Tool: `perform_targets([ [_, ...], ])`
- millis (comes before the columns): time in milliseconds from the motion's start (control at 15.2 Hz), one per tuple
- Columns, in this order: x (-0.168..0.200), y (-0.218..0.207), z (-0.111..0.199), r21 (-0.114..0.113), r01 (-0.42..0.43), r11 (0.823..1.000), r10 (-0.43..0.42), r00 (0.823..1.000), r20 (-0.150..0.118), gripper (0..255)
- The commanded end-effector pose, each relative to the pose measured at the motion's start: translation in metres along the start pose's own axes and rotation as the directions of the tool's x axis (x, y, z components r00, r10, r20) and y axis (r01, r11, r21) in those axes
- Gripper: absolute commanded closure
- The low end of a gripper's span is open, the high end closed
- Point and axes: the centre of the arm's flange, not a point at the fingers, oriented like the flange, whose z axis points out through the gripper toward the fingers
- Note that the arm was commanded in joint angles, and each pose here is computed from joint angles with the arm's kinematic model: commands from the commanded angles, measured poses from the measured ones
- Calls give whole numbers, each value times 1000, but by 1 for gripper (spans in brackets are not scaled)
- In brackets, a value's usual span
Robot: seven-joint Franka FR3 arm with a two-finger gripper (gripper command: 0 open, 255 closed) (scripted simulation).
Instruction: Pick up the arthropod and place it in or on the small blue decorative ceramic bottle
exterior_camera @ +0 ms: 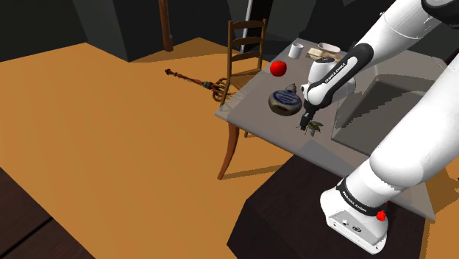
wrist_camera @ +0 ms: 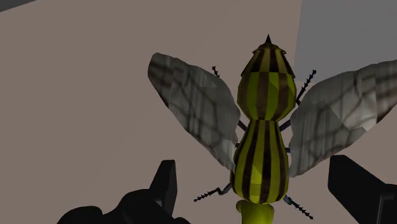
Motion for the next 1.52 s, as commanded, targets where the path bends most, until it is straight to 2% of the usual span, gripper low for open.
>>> perform_targets([
  [0, 0, 0, 0, 0, 0, 1000, 0, 1000, 0, 0],
  [66, 0, 0, 0, 0, 0, 1000, 0, 1000, 0, 0],
  [132, 0, 0, 0, 0, 0, 1000, 0, 1000, 0, 255],
  [726, 0, 0, 0, 0, 0, 1000, 0, 1000, 0, 255],
  [1452, -10, 8, -57, 0, 0, 1000, 0, 1000, 0, 255],
])
